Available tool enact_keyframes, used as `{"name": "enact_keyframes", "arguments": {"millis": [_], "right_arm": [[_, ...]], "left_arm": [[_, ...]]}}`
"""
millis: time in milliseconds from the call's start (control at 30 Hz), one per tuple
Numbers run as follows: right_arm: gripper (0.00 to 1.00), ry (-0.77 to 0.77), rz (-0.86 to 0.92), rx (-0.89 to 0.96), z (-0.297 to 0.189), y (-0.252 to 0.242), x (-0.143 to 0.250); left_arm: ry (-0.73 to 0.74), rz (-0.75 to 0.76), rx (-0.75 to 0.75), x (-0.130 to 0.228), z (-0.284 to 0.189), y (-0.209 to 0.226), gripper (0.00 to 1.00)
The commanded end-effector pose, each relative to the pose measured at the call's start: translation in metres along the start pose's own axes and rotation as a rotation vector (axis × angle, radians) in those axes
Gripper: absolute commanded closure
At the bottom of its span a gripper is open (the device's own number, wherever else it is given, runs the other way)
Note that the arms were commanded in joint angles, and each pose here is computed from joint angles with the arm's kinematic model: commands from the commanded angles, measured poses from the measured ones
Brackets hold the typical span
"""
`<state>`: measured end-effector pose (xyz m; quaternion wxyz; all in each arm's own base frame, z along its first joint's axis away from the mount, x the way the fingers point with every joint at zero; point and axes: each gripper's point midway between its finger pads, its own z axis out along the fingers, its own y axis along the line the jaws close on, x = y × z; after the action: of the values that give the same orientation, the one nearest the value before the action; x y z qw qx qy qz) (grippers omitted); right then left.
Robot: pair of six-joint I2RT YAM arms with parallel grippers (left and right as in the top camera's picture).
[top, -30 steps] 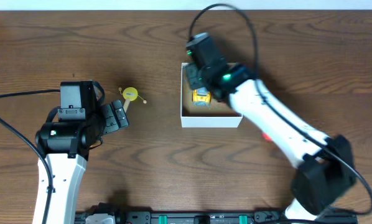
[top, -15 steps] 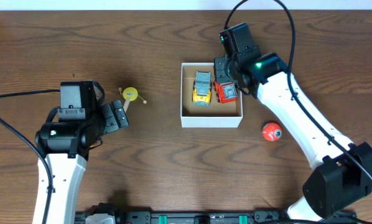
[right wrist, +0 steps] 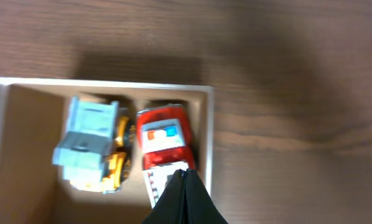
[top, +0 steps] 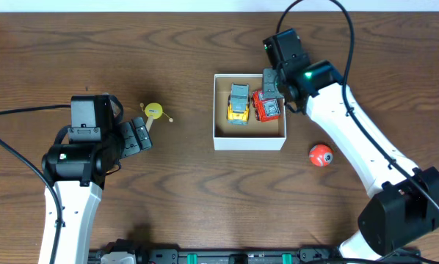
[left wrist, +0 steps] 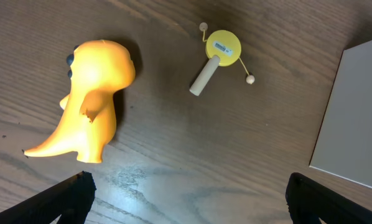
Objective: Pack container
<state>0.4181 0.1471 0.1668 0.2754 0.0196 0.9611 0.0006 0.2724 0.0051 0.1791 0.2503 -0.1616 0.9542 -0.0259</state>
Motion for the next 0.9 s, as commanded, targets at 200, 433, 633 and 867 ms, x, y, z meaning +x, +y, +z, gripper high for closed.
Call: {"name": "enact_keyframes", "arguments": {"millis": [200, 433, 633, 867], "right_arm": [[0.99, 0.015, 0.127, 0.064, 0.006, -0.042, -0.008], [0.99, 0.044, 0.121, 0.116, 0.005, -0.056, -0.001], [0.92, 0.175, 0.339, 0.195, 0.004, -0.095, 0.027], [0.43, 0.454, 0.416, 0.201, -0.013, -0.138, 0.079]], "left_arm": [[-0.033, -0.001, 0.005, -0.01, -0.005, -0.002, 0.01], [-0.037, -0.001, 0.006, -0.011, -0.005, -0.002, 0.01], [-0.036, -0.001, 0.005, -0.01, -0.005, -0.002, 0.01], [-0.037, -0.001, 0.006, -0.011, -0.005, -0.002, 0.01]]}}
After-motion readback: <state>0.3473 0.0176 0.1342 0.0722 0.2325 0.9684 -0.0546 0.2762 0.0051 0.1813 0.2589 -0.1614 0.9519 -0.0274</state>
